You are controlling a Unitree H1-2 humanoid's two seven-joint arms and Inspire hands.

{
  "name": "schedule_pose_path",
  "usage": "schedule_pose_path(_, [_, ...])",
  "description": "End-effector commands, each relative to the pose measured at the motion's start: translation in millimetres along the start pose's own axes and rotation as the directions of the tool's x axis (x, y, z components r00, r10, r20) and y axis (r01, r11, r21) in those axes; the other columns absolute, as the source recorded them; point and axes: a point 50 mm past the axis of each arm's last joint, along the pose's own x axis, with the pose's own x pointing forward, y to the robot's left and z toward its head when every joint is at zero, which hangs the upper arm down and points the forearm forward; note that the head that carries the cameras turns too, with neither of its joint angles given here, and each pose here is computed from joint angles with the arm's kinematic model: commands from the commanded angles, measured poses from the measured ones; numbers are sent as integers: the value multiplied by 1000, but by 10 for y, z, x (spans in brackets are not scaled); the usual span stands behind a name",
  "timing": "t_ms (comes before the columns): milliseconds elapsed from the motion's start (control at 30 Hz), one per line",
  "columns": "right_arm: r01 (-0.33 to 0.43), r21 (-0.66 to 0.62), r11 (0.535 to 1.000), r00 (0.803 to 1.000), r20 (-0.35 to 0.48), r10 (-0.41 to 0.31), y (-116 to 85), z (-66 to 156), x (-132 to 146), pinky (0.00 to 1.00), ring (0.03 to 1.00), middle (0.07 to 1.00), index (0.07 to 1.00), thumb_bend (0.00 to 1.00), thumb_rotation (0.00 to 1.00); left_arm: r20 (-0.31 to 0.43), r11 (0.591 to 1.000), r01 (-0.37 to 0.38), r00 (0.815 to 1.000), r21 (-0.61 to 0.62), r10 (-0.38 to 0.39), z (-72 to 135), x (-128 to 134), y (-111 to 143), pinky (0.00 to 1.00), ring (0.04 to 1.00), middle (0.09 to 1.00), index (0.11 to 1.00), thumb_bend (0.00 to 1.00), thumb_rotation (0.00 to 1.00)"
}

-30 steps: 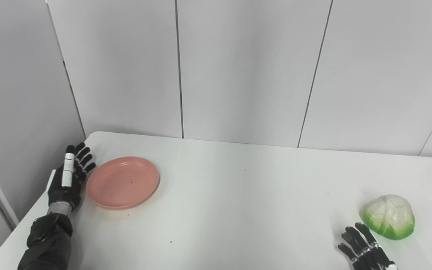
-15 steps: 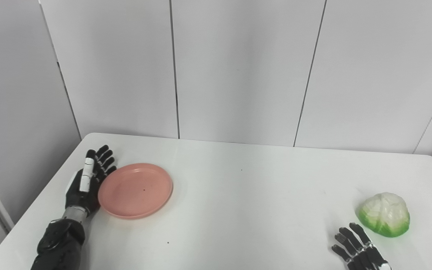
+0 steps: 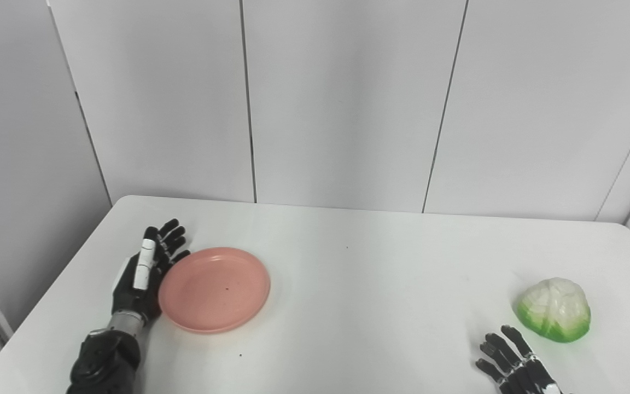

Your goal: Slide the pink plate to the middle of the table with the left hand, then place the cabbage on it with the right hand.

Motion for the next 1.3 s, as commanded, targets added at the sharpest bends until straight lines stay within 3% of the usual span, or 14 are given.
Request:
schedule_pose_path(0, [26, 19, 999, 990, -137, -23, -4, -185, -179, 824, 859, 850, 885, 905, 872, 40, 1000, 16, 999, 8, -17, 125, 47, -189, 968, 959, 923, 846, 931, 851])
schedule_pose_path(200, [26, 15, 1000, 990, -140, -23, 47, -164, -178, 819, 857, 850, 886, 910, 874, 37, 1000, -3, 999, -25, 4, 75, -67, -525, 1000, 962, 930, 845, 999, 830])
schedule_pose_path(367, [26, 17, 1000, 990, -140, -23, 119, -133, -166, 819, 854, 846, 886, 902, 877, 59, 999, -29, 998, -44, 32, 80, -131, -780, 1000, 977, 947, 867, 978, 851])
schedule_pose_path(600, [31, 29, 999, 990, -141, -26, 220, -115, -139, 822, 855, 849, 878, 892, 865, 71, 996, 5, 997, -87, 1, 135, -174, -1117, 1000, 1000, 974, 890, 900, 888])
schedule_pose_path(967, [23, 30, 999, 990, -141, -18, 415, -82, -93, 836, 872, 859, 889, 886, 874, 53, 991, 51, 998, -120, -45, 133, -197, -1536, 1000, 966, 943, 851, 955, 867])
schedule_pose_path(1267, [21, 27, 999, 989, -149, -17, 531, -71, -71, 834, 881, 865, 892, 892, 870, 32, 982, 77, 997, -174, -73, 80, -202, -1795, 1000, 996, 964, 882, 948, 880])
